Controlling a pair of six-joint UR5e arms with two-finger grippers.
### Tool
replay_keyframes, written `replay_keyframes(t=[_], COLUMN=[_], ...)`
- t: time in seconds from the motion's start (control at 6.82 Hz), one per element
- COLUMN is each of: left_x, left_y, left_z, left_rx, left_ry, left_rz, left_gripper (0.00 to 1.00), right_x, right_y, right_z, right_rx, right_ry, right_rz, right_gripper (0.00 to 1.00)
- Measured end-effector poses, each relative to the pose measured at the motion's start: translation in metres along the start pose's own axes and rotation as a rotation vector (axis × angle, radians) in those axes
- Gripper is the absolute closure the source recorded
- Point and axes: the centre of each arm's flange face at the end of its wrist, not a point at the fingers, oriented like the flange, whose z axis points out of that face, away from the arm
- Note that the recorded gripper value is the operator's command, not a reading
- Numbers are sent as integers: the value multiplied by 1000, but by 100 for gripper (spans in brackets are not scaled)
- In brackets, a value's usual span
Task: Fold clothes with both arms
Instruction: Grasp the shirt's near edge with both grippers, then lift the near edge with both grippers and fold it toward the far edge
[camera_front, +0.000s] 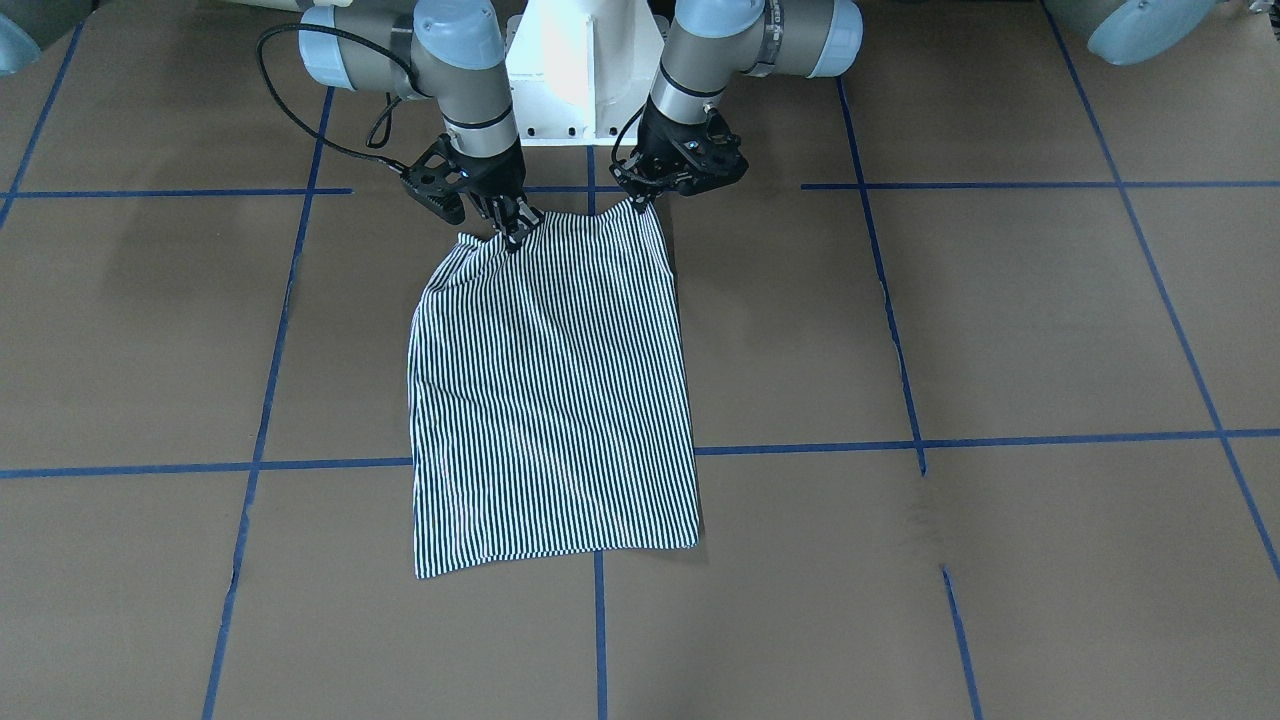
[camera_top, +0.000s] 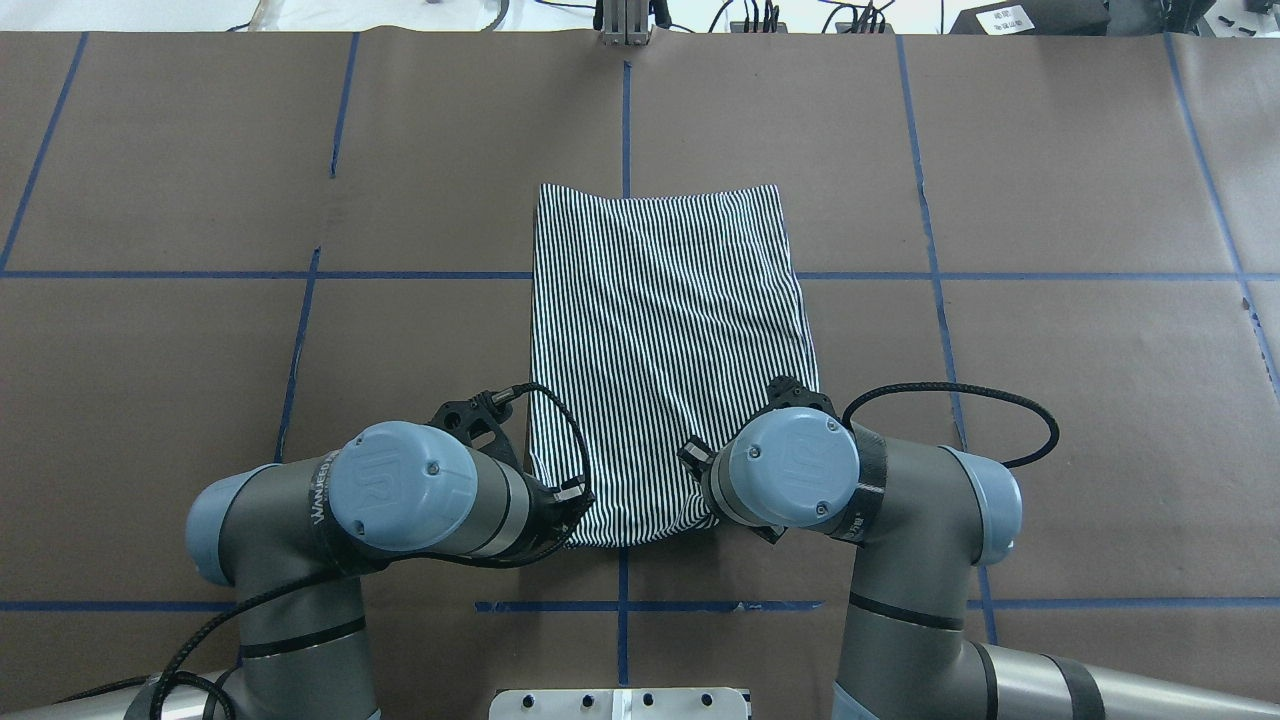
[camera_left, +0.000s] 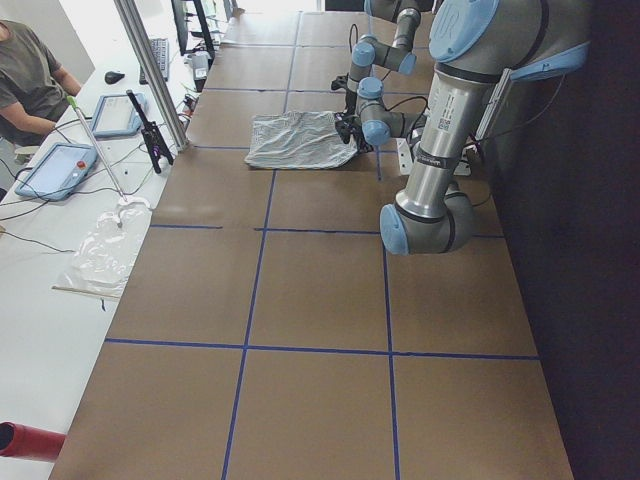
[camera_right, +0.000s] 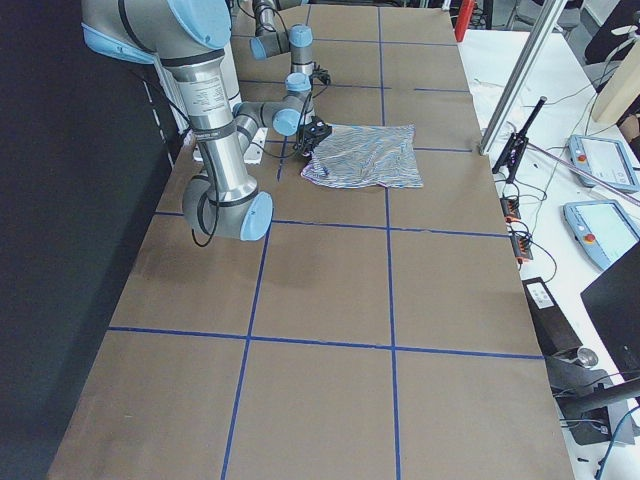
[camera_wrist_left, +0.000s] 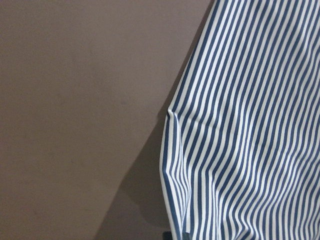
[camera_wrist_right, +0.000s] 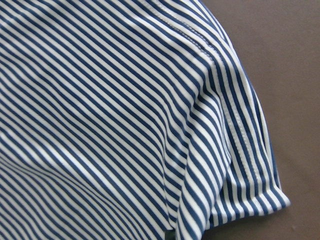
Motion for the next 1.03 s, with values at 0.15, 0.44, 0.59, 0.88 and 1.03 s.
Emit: replay_keyframes(t=[0.15,0.44,0.59,0.88,1.03], left_x=[-2,-11,-13,-11,-7], left_y=[7,39,50,53,34], left_z=[-13,-48,-64,-75,-76], left_rx=[-7,-46,-63,-68,-36], left_ry=[2,3,10,19,24], left_rz=[5,32,43,48,38], left_gripper=[100,100,100,100,100], right_x=[0,6,10,10,2], right_y=[4,25,35,38,24], right_z=[-14,-44,-54,-53,-53], right_rx=[-19,-73,-94,-93,-69], right_ry=[-22,-66,-78,-81,-91], right_rz=[-6,-30,-45,-83,-104], right_gripper=[100,100,100,100,100])
